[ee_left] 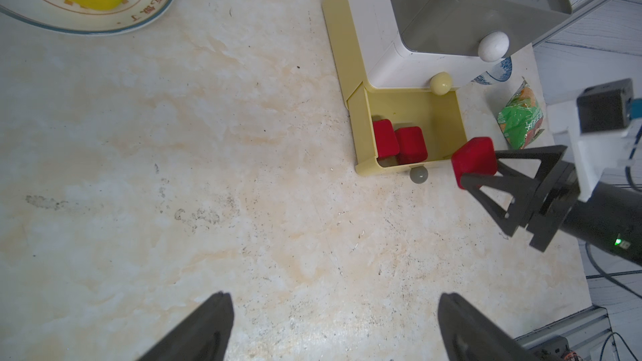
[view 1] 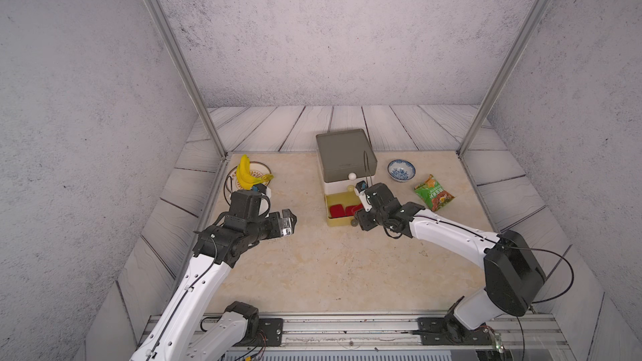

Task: Place the brooch boxes into the drawer by color
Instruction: Place the brooch box in the drawer, then adjust the brooch box in the drawer, then close the drawer in the storage box.

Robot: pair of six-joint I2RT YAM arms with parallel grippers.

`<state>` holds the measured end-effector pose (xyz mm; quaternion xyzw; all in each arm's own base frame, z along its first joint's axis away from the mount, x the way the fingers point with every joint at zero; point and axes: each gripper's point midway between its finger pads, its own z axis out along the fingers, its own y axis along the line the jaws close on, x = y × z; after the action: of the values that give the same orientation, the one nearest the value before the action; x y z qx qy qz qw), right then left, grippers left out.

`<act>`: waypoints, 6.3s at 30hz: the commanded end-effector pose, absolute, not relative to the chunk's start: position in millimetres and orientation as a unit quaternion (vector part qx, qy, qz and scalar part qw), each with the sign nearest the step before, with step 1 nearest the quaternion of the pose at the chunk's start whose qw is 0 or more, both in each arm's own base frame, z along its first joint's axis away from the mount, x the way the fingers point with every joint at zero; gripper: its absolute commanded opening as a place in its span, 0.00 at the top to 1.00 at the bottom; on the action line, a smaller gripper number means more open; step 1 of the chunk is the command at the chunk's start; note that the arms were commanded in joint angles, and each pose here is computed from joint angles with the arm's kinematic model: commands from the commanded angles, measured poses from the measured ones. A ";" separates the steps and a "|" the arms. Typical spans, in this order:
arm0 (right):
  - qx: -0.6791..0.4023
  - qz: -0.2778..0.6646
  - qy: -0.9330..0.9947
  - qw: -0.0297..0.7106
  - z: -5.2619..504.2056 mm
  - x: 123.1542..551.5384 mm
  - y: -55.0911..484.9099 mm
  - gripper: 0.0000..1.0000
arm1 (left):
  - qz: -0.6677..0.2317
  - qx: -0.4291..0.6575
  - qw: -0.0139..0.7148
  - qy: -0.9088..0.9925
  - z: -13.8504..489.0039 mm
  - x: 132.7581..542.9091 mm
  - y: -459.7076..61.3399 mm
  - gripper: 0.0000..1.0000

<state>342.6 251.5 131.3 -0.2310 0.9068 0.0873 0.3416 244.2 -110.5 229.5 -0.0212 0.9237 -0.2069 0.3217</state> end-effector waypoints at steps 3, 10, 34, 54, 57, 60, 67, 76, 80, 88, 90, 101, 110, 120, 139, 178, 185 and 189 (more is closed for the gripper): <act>-0.174 0.066 0.918 0.349 132.2 373.3 239.9 0.55 | -0.207 -0.014 0.334 0.920 239.7 246.0 -111.5 0.02; -0.161 0.053 0.923 0.346 116.0 397.9 237.9 0.55 | -0.204 -0.013 0.334 0.920 238.5 245.7 -110.6 0.02; -0.144 0.047 0.911 0.384 126.7 413.7 230.6 0.23 | -0.196 -0.012 0.330 0.923 233.2 245.1 -108.7 0.02; -0.091 0.139 0.938 0.304 86.8 379.7 242.3 1.00 | -0.197 -0.014 0.331 0.923 234.0 243.0 -107.9 0.02; -0.077 0.141 0.940 0.302 83.0 383.4 242.1 1.00 | -0.196 -0.013 0.332 0.923 234.4 242.9 -107.5 0.02; -0.071 0.139 0.940 0.302 79.9 385.0 240.6 1.00 | -0.195 -0.013 0.332 0.923 234.4 243.1 -107.2 0.02; -0.069 0.127 0.942 0.302 75.5 393.8 237.6 1.00 | -0.195 -0.012 0.332 0.923 234.5 243.3 -107.3 0.02; -0.063 0.117 0.944 0.301 65.9 403.4 236.4 1.00 | -0.192 -0.010 0.332 0.923 235.0 244.2 -107.1 0.02; -0.054 0.109 0.942 0.313 65.8 412.1 233.2 1.00 | -0.192 -0.010 0.331 0.924 234.9 245.3 -107.5 0.02; -0.048 0.104 0.935 0.337 69.7 427.5 233.4 1.00 | -0.190 -0.009 0.330 0.925 234.3 246.1 -107.4 0.02; -0.048 0.107 0.932 0.343 72.6 429.8 234.8 1.00 | -0.190 -0.009 0.330 0.925 234.6 246.4 -107.7 0.02; -0.056 0.121 0.928 0.347 76.3 435.8 240.5 1.00 | -0.190 -0.010 0.329 0.925 234.2 245.3 -107.3 0.02; -0.049 0.143 0.927 0.343 76.8 420.0 237.4 1.00 | -0.192 -0.011 0.328 0.925 232.8 245.3 -107.8 0.02; -0.038 0.138 0.928 0.343 63.7 436.0 243.4 1.00 | -0.182 -0.010 0.325 0.928 229.8 245.5 -105.1 0.02; -0.046 0.161 0.909 0.381 121.7 415.1 233.5 0.72 | -0.191 -0.011 0.323 0.927 229.4 248.4 -109.2 0.02; 0.015 0.349 0.896 0.273 63.8 345.0 281.6 0.49 | -0.200 -0.016 0.332 0.922 237.2 244.7 -109.1 0.02; 0.022 0.342 0.901 0.264 52.5 348.5 284.7 0.57 | -0.198 -0.016 0.331 0.923 235.7 244.2 -108.2 0.02; 0.027 0.332 0.906 0.262 46.2 348.3 282.0 0.58 | -0.195 -0.016 0.330 0.923 235.3 243.9 -107.3 0.02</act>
<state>343.0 280.0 44.7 0.0237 0.9060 0.3375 0.2544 245.9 -108.3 226.8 -0.0229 0.9264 -0.1978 0.3196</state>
